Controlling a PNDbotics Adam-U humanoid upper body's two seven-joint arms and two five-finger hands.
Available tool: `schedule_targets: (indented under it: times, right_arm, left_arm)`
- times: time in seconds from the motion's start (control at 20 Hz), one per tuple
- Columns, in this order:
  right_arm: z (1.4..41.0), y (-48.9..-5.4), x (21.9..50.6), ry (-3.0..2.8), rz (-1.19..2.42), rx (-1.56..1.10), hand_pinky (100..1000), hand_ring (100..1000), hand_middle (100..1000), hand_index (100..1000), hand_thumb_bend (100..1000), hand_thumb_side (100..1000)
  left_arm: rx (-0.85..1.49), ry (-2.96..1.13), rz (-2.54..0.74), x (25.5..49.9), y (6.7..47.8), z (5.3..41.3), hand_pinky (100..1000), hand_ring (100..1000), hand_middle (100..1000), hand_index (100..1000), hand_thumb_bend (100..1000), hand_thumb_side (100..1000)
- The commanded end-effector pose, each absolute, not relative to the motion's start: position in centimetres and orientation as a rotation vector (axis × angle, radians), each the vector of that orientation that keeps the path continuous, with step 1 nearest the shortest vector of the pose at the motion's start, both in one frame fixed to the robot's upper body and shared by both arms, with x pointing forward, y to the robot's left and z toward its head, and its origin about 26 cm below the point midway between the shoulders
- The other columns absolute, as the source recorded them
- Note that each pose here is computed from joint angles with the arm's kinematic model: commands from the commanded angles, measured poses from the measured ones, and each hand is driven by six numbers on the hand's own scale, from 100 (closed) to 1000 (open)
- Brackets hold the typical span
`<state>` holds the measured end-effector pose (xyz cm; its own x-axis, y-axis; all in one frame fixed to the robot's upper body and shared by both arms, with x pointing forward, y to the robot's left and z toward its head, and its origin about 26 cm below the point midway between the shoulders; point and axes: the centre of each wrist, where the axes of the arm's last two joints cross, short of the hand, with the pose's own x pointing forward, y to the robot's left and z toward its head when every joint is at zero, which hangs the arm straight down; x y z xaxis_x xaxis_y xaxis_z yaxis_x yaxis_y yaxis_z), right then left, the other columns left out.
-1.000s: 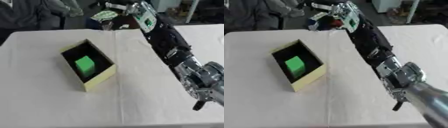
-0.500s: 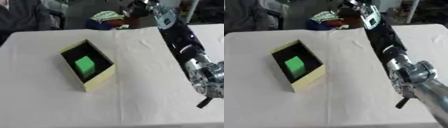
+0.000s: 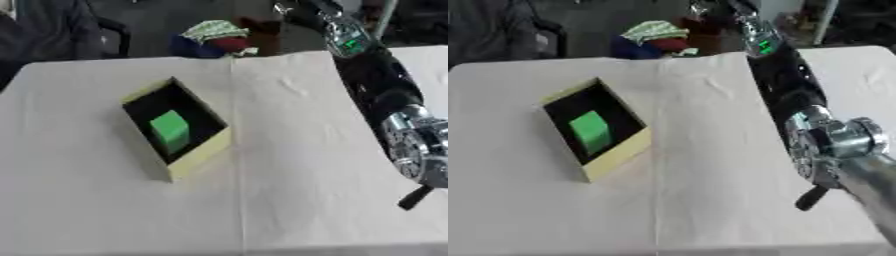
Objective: Pick up objects on the table and place them in the box.
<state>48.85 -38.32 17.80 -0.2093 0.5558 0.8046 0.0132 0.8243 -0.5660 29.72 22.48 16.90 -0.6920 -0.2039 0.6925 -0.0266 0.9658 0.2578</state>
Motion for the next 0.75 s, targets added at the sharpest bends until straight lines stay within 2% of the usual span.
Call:
schedule_targets:
  times: [0.05,0.75]
  right_arm:
    - [19.7,-39.5,48.7,-1.736,0.454,-0.493,774,1000,834,927,100,496]
    - [16.3,-39.9,48.3,-1.687,0.315,-0.578,773,1000,832,926,100,514]
  left_arm:
    - [0.181,-2.347,-0.303,29.5,22.7,17.6,646,649,724,813,530,611]
    - [0.184,-2.342,-0.302,29.5,22.8,17.6,646,649,724,815,528,611]
